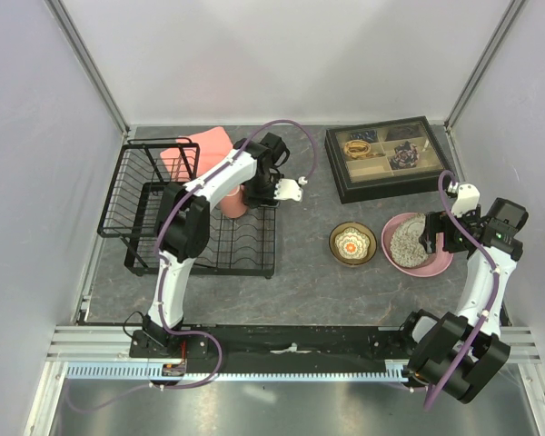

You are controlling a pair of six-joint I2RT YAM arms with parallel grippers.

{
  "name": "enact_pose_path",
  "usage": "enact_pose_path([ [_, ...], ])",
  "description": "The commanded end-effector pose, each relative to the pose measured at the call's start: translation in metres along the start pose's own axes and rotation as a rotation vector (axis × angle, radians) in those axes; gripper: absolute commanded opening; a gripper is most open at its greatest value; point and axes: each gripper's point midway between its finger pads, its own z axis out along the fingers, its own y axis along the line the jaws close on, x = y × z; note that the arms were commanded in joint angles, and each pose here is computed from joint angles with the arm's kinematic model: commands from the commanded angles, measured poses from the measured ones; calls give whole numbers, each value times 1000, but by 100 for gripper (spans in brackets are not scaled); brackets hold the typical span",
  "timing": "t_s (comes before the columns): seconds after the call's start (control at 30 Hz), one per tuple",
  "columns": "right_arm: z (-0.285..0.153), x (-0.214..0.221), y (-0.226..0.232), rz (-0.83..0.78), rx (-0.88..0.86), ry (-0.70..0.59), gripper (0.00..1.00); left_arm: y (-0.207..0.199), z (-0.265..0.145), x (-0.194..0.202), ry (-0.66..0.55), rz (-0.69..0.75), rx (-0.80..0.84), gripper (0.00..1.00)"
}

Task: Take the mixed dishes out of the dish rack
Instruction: Pick up the cup from the dish rack.

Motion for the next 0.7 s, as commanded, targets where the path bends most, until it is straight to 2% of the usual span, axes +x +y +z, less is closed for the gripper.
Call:
enact_pose_path([
  [0.0, -2, -1, -1, -17, 7, -11, 95, 11, -3, -1, -17, 25, -16, 59],
  [0.3, -3, -1, -2, -14, 10, -12, 95, 17, 3, 4, 4, 13, -19, 52],
  [0.67, -3, -1, -3, -14, 13, -14, 95, 19, 4, 3, 3, 5, -23, 36],
])
